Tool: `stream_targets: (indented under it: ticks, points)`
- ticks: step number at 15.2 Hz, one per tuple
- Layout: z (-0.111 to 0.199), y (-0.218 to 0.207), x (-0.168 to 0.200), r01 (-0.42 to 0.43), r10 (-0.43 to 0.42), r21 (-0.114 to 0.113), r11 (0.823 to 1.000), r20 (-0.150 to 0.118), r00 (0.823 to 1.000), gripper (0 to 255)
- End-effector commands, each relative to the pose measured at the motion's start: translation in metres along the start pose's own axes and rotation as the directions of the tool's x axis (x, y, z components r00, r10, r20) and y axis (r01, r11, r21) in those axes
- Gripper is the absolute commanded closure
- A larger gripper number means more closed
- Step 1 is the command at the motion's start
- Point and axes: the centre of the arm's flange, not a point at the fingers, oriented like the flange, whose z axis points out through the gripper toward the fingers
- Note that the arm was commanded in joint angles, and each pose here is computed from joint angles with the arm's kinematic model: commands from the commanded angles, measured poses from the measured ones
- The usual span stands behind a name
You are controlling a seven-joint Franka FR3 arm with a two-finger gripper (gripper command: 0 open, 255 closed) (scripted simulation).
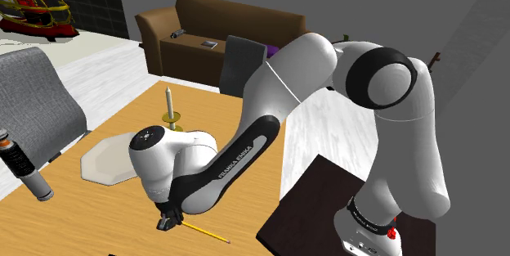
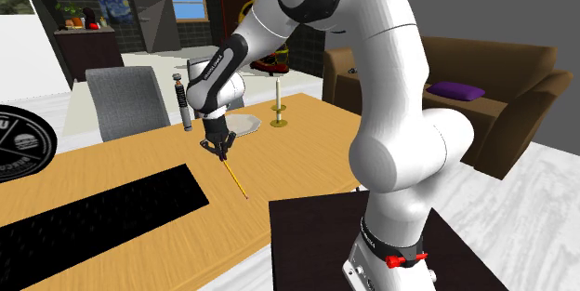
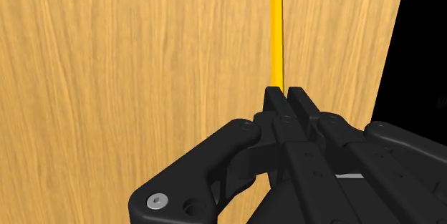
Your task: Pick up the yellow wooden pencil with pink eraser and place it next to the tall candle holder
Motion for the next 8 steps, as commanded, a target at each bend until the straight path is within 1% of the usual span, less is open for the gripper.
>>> stream_targets:
  ticks: [1, 7, 8]
  points:
    - [-0.011, 0.001, -0.001, 0.000, 0.000, 0.000, 1.000, 0.000, 1.000, 255]
    - [-0.042, 0.002, -0.004, 0.000, 0.000, 0.000, 1.000, 0.000, 1.000, 255]
    - [-0.037, 0.003, -0.004, 0.000, 0.000, 0.000, 1.000, 0.000, 1.000, 255]
